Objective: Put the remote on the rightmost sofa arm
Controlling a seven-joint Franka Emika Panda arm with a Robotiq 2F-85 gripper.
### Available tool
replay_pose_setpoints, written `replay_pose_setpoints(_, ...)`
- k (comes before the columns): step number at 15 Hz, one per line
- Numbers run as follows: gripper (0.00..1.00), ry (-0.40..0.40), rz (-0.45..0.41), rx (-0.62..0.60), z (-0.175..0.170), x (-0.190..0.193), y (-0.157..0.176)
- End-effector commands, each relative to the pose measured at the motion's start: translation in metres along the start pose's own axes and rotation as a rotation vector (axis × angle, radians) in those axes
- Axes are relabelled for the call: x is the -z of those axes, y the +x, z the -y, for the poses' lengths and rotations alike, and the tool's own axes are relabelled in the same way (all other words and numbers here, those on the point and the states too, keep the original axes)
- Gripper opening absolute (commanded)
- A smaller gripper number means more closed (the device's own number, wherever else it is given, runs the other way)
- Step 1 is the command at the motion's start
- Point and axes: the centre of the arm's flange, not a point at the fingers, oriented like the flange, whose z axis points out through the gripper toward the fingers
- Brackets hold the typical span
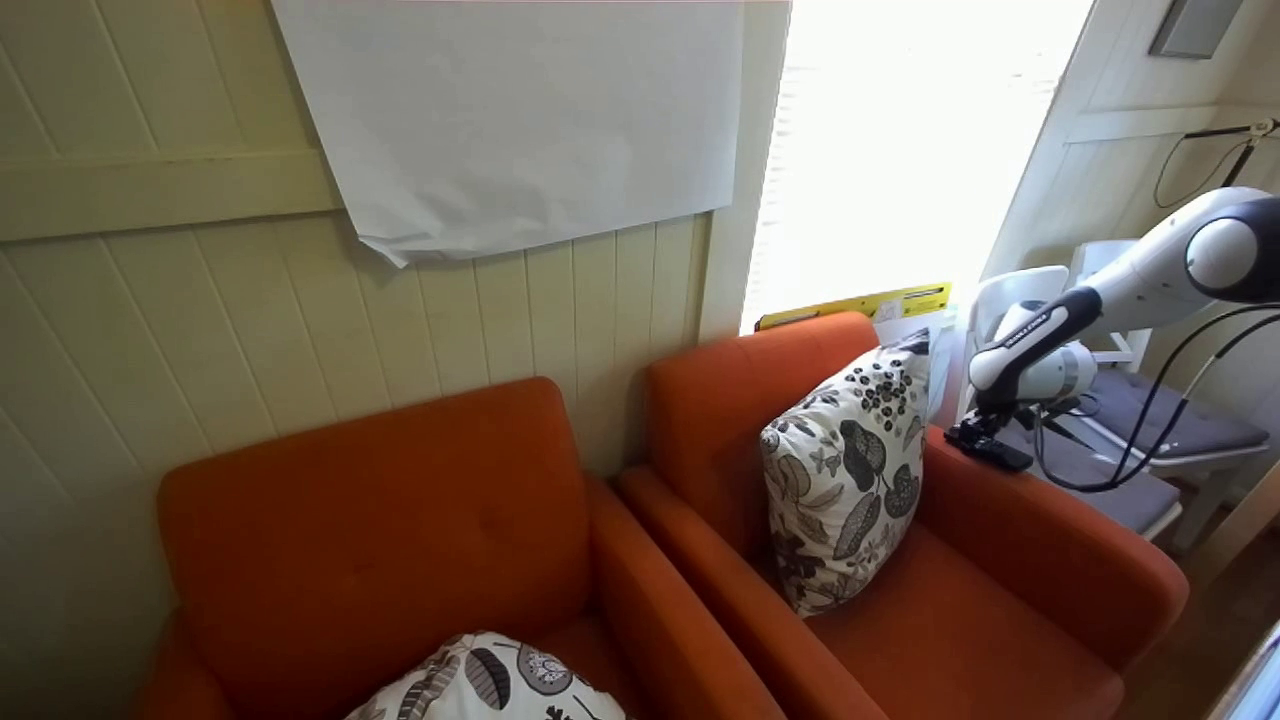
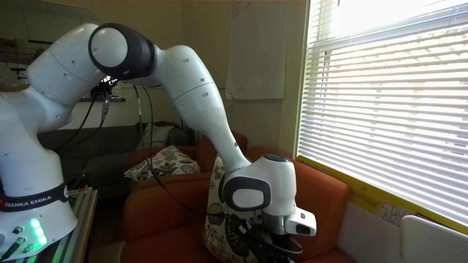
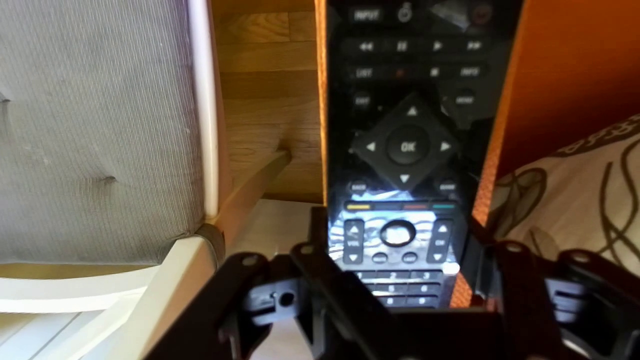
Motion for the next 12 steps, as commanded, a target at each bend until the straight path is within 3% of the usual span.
replay_pose_setpoints(1, 0.36, -0.001, 0.022, -0.012, -0.0052, -0.0046, 0.0084)
replay_pose_setpoints(11, 0.36, 0.028, 0.045, -0.019, -0.0045, -0.0085, 0.0109)
replay_pose_setpoints(12, 0.86, 0.032, 0.048, -0.018, -0.0045, -0.0082, 0.0109)
